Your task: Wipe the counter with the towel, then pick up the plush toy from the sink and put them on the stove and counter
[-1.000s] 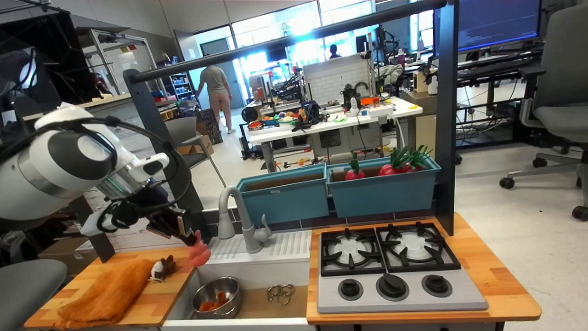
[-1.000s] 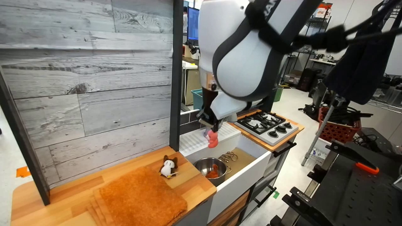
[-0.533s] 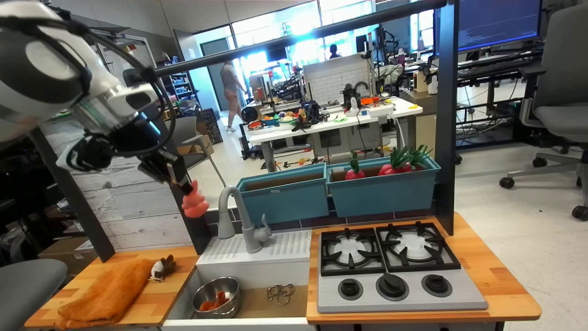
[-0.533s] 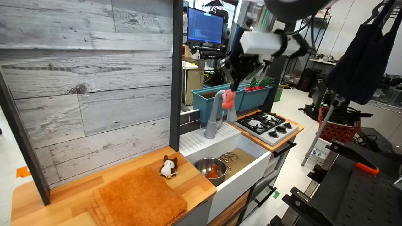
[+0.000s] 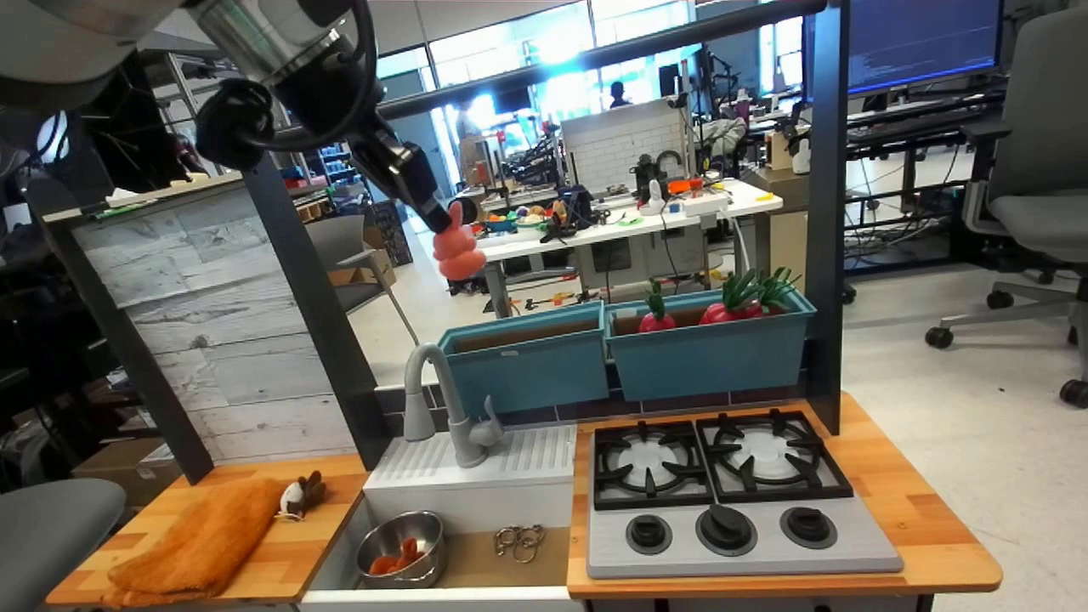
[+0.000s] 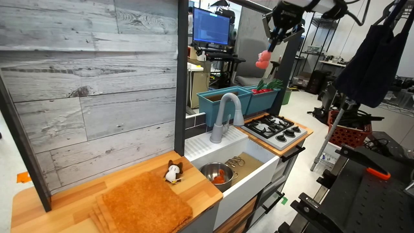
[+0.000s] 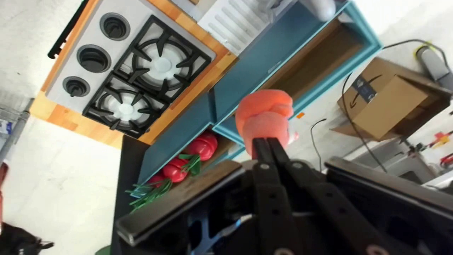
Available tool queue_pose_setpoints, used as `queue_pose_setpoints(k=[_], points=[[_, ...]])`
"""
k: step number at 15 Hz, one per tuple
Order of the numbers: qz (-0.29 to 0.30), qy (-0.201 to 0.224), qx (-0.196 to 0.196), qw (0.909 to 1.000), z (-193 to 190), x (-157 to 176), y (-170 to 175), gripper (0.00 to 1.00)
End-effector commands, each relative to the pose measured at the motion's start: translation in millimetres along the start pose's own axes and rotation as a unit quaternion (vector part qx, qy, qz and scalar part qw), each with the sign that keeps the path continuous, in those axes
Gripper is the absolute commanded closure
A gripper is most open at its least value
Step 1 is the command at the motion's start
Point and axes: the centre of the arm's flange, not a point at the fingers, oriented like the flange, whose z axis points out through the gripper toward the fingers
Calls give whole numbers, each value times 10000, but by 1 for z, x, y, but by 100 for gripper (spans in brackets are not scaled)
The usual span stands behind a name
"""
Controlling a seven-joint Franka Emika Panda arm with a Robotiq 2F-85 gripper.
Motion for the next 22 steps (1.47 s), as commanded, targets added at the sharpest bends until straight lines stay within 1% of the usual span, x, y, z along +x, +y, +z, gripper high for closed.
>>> queue_pose_setpoints(k=[1, 3, 5, 7, 8, 10, 12, 15, 19, 20, 21, 22], points=[[950, 155, -306, 9949, 42, 24, 7, 99], [1470, 85, -507, 9878, 73, 30, 19, 99], [1994, 33, -726, 9772, 108, 33, 34, 99], [2528, -97, -887, 9634, 142, 37, 50, 99], [2797, -155, -978, 9550, 157, 39, 60, 99], [3227, -213, -981, 9412, 184, 45, 71, 99], [3547, -291, -878, 9304, 208, 51, 77, 99], [3887, -397, -889, 9162, 240, 56, 82, 99], [4122, -486, -877, 9056, 266, 59, 86, 99], [4156, -500, -826, 9044, 267, 59, 86, 72], [4178, -520, -784, 9036, 268, 60, 85, 70], [4187, -522, -742, 9036, 268, 59, 83, 64]])
